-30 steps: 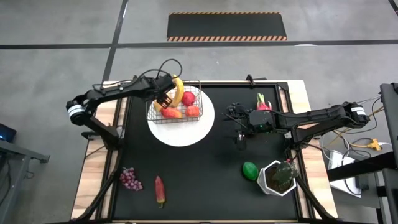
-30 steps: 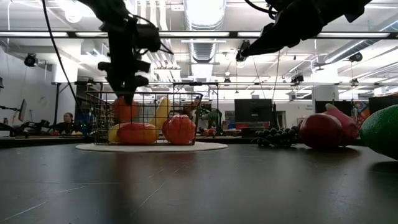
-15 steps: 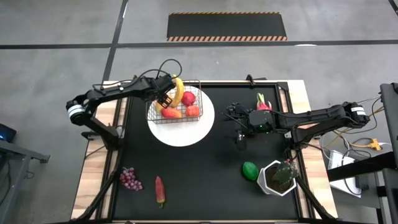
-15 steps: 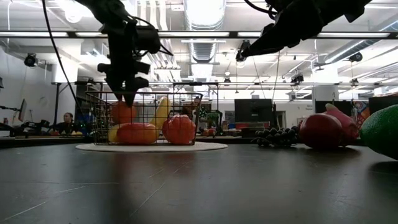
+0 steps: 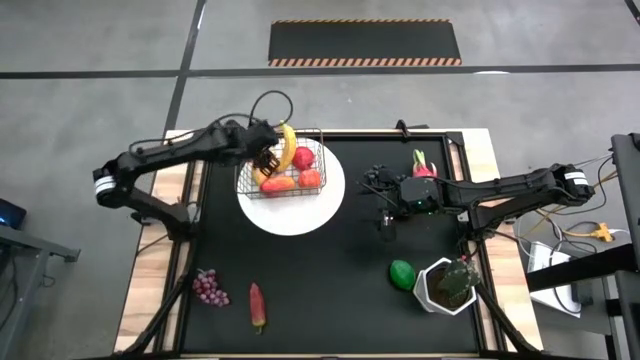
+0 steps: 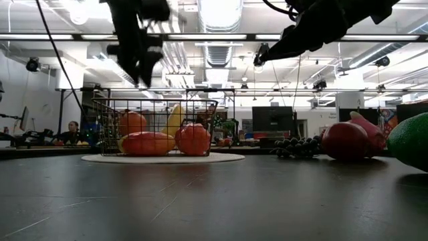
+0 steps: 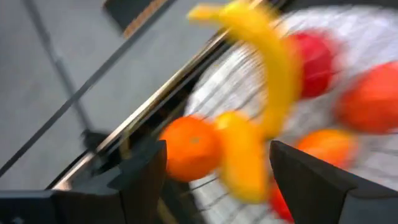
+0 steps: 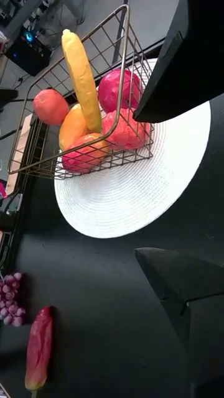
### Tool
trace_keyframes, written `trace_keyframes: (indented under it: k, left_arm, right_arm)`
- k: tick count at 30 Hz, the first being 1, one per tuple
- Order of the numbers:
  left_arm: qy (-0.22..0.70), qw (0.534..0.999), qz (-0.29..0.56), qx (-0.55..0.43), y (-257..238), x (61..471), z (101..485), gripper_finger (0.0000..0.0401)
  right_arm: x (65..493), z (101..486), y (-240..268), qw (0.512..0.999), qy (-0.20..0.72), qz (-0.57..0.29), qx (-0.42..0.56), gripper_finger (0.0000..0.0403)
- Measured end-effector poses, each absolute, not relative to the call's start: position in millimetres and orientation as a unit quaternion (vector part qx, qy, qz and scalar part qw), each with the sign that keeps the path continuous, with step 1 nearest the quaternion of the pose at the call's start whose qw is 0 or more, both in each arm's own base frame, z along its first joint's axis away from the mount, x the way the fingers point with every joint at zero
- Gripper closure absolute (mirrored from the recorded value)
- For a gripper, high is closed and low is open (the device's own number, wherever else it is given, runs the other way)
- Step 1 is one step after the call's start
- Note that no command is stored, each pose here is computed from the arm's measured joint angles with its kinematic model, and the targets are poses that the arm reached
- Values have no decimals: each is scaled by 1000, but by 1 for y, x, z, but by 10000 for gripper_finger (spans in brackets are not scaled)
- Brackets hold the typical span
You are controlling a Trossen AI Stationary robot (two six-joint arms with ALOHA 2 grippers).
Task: Build produce basket
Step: Put the black grapes into the wire basket
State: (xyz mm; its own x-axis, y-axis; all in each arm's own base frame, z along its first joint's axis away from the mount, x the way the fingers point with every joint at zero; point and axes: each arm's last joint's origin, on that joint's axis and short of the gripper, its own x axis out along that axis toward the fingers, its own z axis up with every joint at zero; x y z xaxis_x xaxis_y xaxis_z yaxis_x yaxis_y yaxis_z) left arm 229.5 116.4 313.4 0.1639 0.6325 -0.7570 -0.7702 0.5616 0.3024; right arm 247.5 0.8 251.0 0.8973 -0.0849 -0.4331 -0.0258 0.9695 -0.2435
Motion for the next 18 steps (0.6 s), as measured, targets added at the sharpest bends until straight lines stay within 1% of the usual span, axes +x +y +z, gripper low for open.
trace_keyframes:
  k: [6,9,12,15,17,18]
  left_arm:
    - [345,863,368,-46,48,245,330,135]
    - [306,900,307,-32,14,250,327,135]
    - [280,926,251,-18,-16,254,317,135]
    - [267,941,204,43,-37,256,304,135]
    - [252,944,191,95,-42,258,299,135]
    - [239,947,187,105,-42,259,298,135]
  right_arm:
    - [247,251,1,966,226,-15,-123,76]
    - [248,251,1,966,225,-15,-123,76]
    - [248,252,1,967,223,-16,-123,76]
    - [248,252,1,966,222,-14,-128,76]
    - [249,253,1,967,214,-14,-135,76]
    - [249,255,1,969,205,-14,-138,76]
